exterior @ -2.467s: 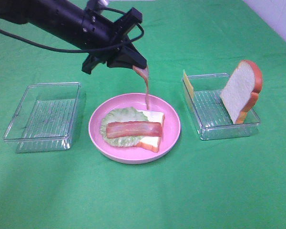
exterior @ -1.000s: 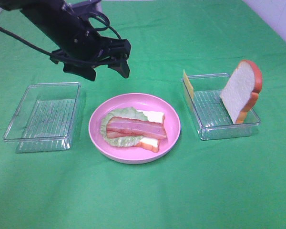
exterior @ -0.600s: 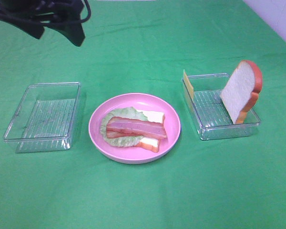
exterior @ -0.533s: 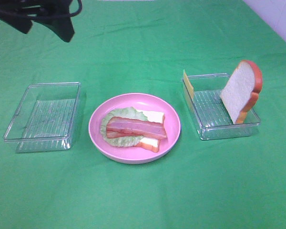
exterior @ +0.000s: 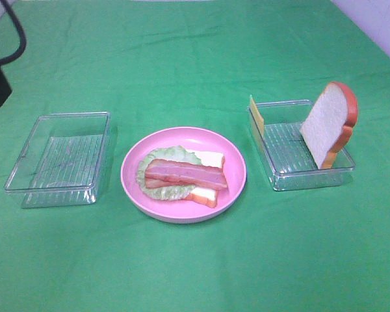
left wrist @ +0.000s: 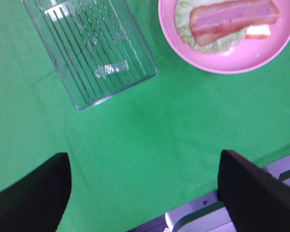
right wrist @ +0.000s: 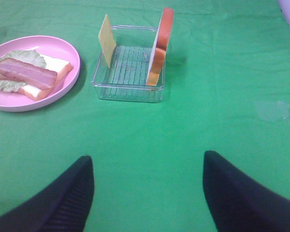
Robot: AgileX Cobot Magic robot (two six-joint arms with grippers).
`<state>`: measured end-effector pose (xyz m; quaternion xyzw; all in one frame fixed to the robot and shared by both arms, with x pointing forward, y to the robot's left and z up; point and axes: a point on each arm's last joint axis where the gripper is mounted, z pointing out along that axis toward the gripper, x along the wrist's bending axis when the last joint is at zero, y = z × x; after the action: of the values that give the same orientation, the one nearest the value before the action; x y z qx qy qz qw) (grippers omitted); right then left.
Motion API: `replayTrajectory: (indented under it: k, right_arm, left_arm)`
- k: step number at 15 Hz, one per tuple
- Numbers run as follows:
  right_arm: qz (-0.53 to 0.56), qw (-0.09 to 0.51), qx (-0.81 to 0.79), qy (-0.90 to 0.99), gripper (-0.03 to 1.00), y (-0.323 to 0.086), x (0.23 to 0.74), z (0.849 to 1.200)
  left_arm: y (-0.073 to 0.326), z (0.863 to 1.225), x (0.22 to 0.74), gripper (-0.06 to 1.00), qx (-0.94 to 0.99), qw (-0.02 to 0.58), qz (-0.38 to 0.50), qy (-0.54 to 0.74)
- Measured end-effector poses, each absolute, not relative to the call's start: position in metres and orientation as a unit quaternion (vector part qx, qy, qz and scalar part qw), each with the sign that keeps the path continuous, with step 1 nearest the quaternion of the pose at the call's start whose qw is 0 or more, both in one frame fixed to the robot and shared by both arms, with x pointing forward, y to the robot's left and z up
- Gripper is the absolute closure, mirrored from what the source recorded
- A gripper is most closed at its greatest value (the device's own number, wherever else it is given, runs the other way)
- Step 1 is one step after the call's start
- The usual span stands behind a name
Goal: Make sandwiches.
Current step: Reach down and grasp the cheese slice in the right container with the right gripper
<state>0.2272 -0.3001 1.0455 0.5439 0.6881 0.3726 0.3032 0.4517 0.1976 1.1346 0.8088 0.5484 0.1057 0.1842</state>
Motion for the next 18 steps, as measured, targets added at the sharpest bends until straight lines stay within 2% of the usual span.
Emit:
replayTrajectory:
  k: [7,11,12,15,18]
  right_arm:
    - [0.373,0.303,0.544,0.688,0.35,-0.3,0.227,1.046]
    - [0.369,0.307,0.544,0.688,0.35,-0.301,0.227,1.045]
    - [0.365,0.303,0.546,0.69,0.35,-0.301,0.229,1.046]
    - [0.358,0.3,0.551,0.691,0.35,-0.299,0.24,1.052]
    - [0.355,0.276,0.576,0.683,0.35,-0.292,0.271,1.06]
  left_arm:
    - [0.236,1.109,0.372,0.16,0.819,0.195,0.118,0.527]
    - [0.258,1.095,0.329,0.16,0.798,0.273,0.166,0.511]
    - [0.268,1.081,0.308,0.16,0.791,0.299,0.184,0.502]
    - [0.279,1.06,0.287,0.16,0.791,0.312,0.204,0.485]
    - [0.29,1.052,0.264,0.16,0.772,0.359,0.236,0.469]
